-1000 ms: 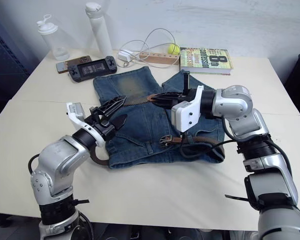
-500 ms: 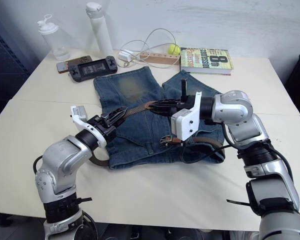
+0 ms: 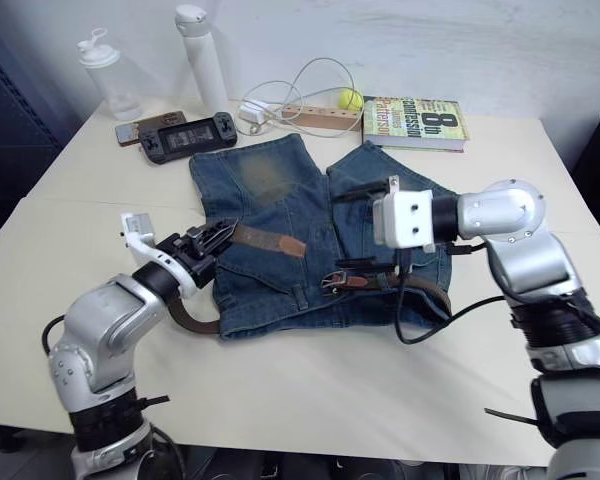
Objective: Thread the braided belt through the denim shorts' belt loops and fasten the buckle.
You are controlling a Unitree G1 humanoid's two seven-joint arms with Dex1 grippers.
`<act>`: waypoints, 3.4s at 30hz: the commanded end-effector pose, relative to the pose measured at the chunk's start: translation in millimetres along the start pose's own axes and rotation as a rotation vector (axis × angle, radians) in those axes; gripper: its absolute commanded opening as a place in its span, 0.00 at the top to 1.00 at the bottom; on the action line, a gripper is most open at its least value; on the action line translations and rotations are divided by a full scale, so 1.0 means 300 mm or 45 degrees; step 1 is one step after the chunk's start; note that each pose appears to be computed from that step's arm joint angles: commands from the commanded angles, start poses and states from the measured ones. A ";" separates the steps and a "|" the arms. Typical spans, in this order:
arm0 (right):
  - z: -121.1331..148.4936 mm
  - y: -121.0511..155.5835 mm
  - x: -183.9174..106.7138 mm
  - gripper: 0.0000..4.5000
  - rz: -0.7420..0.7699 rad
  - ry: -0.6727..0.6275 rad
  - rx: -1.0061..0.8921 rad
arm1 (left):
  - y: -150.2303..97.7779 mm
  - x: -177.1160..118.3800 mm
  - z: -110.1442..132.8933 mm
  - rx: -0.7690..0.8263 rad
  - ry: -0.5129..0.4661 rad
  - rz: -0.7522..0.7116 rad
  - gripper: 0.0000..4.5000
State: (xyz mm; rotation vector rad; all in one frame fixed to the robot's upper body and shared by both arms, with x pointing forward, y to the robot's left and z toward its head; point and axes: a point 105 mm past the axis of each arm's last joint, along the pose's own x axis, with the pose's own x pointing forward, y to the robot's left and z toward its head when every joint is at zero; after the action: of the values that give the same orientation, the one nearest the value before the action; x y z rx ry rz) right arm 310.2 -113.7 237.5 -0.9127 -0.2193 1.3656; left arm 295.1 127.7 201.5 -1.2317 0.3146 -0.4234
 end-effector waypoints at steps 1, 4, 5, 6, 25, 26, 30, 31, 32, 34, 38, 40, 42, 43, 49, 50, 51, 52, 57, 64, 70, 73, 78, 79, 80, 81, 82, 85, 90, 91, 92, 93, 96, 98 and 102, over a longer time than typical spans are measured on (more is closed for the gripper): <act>0.018 0.032 -0.048 0.01 0.114 0.038 0.290 | 0.005 -0.045 -0.013 0.061 -0.006 -0.007 1.00; 0.018 0.046 -0.056 0.01 0.159 0.076 0.416 | 0.051 -0.072 -0.039 0.067 0.020 0.046 1.00; 0.028 0.039 -0.057 0.01 0.160 0.066 0.450 | 0.076 -0.083 -0.047 0.061 0.028 0.078 1.00; 0.036 0.032 -0.057 0.01 0.158 0.056 0.468 | 0.094 -0.092 -0.052 0.060 0.035 0.101 1.00; 0.059 -0.036 -0.058 0.01 0.030 0.064 0.411 | 0.209 -0.032 -0.088 -0.094 0.091 0.293 1.00; 0.058 -0.037 -0.059 0.01 0.021 0.066 0.409 | 0.204 -0.022 -0.093 -0.103 0.094 0.283 1.00; 0.061 -0.035 -0.057 0.01 0.004 0.067 0.413 | 0.200 0.010 -0.128 -0.097 0.109 0.281 1.00; 0.062 -0.035 -0.057 0.01 0.002 0.067 0.413 | 0.199 0.015 -0.136 -0.095 0.115 0.278 1.00; 0.064 -0.035 -0.057 0.01 -0.001 0.068 0.413 | 0.199 0.019 -0.146 -0.087 0.127 0.279 1.00; 0.062 -0.033 -0.061 0.01 -0.011 0.083 0.410 | 0.216 0.027 -0.187 -0.087 0.180 0.313 1.00; 0.061 -0.030 -0.064 0.01 -0.025 0.095 0.408 | 0.228 0.038 -0.225 -0.097 0.212 0.338 1.00; 0.063 -0.028 -0.065 0.01 -0.033 0.099 0.408 | 0.241 0.038 -0.232 -0.103 0.207 0.370 1.00; 0.061 -0.023 -0.067 0.01 -0.035 0.107 0.409 | 0.257 0.029 -0.220 -0.109 0.171 0.407 1.00; 0.061 -0.022 -0.068 0.01 -0.036 0.110 0.410 | 0.261 0.027 -0.216 -0.112 0.159 0.417 1.00; 0.055 -0.018 -0.072 0.01 -0.041 0.129 0.420 | 0.271 -0.014 -0.166 -0.084 0.082 0.503 1.00; 0.056 -0.017 -0.071 0.01 -0.038 0.128 0.418 | 0.265 -0.017 -0.157 -0.068 0.071 0.502 1.00; 0.056 -0.016 -0.070 0.01 -0.036 0.127 0.417 | 0.262 -0.019 -0.153 -0.060 0.065 0.502 1.00; 0.057 -0.017 -0.067 0.01 -0.036 0.124 0.417 | 0.257 -0.012 -0.162 -0.073 0.074 0.493 1.00; 0.062 -0.017 -0.056 0.01 -0.033 0.115 0.416 | 0.234 0.023 -0.212 -0.139 0.091 0.476 1.00; 0.059 -0.020 -0.055 0.01 -0.049 0.123 0.417 | 0.206 0.079 -0.232 -0.182 0.057 0.452 1.00; 0.052 -0.016 -0.053 0.01 -0.052 0.135 0.414 | 0.188 0.082 -0.246 -0.110 0.128 0.410 1.00; 0.052 -0.013 -0.048 0.01 -0.051 0.133 0.410 | 0.178 0.101 -0.328 -0.029 0.312 0.385 1.00; 0.046 -0.015 -0.043 0.01 -0.055 0.131 0.397 | 0.166 0.092 -0.338 0.102 0.403 0.389 1.00; 0.045 -0.016 -0.042 0.01 -0.056 0.131 0.396 | 0.164 0.090 -0.332 0.127 0.406 0.393 1.00; 0.044 -0.017 -0.040 0.01 -0.057 0.130 0.394 | 0.162 0.092 -0.327 0.141 0.406 0.396 1.00; 0.044 -0.017 -0.037 0.01 -0.059 0.128 0.393 | 0.160 0.098 -0.326 0.148 0.407 0.396 1.00; 0.044 -0.017 -0.035 0.01 -0.060 0.125 0.393 | 0.157 0.104 -0.328 0.147 0.412 0.392 1.00; 0.046 -0.004 -0.026 0.01 -0.051 0.116 0.406 | 0.146 0.127 -0.343 0.186 0.446 0.369 1.00; 0.029 0.037 -0.023 0.01 -0.011 0.159 0.403 | 0.141 0.146 -0.367 0.309 0.538 0.334 1.00; 0.008 0.058 -0.017 0.01 -0.005 0.222 0.332 | 0.146 0.147 -0.374 0.328 0.564 0.334 1.00; -0.006 0.083 -0.007 0.01 0.011 0.270 0.254 | 0.152 0.145 -0.379 0.333 0.587 0.337 1.00; -0.006 0.110 0.004 0.01 0.026 0.274 0.228 | 0.159 0.143 -0.379 0.333 0.598 0.344 1.00; -0.004 0.192 0.005 0.01 0.080 0.272 0.184 | 0.189 0.137 -0.367 0.381 0.623 0.377 1.00; -0.027 0.233 -0.005 0.01 0.087 0.319 0.074 | 0.224 0.134 -0.361 0.389 0.632 0.406 1.00; -0.070 0.297 -0.012 0.01 0.047 0.366 -0.065 | 0.299 0.132 -0.367 0.453 0.706 0.453 1.00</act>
State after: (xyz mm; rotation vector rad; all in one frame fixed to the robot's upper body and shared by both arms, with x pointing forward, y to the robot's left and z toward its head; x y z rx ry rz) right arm 258.8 -133.1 155.6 -1.0574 0.0766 1.2843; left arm 296.0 40.2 104.4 -0.7148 0.8068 -0.5029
